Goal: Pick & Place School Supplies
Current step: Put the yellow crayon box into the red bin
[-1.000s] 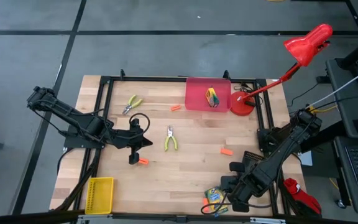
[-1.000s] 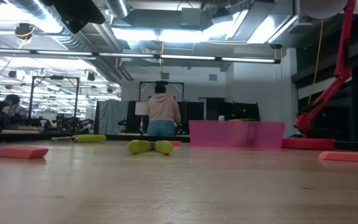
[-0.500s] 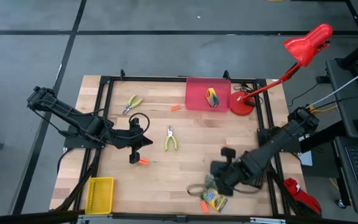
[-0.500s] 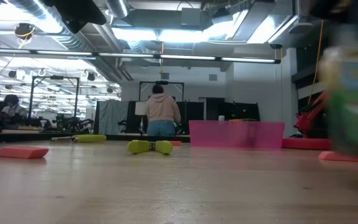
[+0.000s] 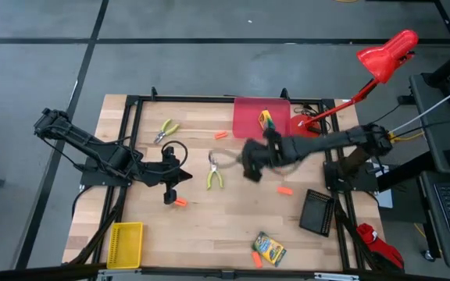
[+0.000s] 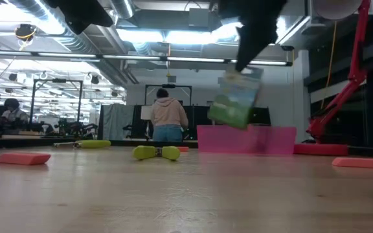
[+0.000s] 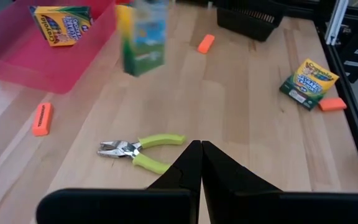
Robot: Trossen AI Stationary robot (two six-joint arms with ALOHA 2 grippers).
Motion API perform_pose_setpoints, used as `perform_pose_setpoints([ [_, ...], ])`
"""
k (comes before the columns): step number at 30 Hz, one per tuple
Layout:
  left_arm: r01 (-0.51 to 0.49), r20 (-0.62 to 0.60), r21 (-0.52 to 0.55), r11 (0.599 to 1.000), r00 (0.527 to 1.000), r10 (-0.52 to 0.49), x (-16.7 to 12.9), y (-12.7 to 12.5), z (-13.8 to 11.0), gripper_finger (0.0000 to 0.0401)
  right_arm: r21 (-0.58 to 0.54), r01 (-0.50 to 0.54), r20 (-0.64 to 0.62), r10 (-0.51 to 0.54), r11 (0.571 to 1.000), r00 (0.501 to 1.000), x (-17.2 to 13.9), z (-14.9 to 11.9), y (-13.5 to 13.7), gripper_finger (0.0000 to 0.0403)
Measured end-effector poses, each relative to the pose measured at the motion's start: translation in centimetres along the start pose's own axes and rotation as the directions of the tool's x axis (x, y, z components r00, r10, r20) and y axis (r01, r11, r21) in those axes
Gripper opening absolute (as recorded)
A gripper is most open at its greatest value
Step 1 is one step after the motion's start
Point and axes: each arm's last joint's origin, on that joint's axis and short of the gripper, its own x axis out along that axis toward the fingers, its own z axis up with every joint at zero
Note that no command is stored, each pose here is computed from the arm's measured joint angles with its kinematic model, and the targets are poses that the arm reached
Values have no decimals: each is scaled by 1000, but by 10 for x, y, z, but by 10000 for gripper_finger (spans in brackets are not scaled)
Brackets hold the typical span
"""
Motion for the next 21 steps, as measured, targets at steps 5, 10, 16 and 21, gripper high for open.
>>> perform_pose_setpoints([
  [5, -18, 9, -8, 1000, 1000, 18, 0, 1, 0, 3, 55, 92, 37, -94, 994, 995, 6, 37, -56, 0],
  [10, -30, 14, -8, 1000, 999, 30, 0, 1, 0, 3, 85, 174, 97, -182, 981, 979, 3, 64, -106, 0],
  [16, -55, 25, -1, 998, 998, 55, 0, 2, 1, 3, 135, 165, 62, -175, 977, 983, 21, 72, -156, 0],
  [21, -62, 28, -6, 998, 998, 62, 0, 2, 1, 3, 152, 128, 7, -130, 980, 991, 45, 74, -176, 0],
])
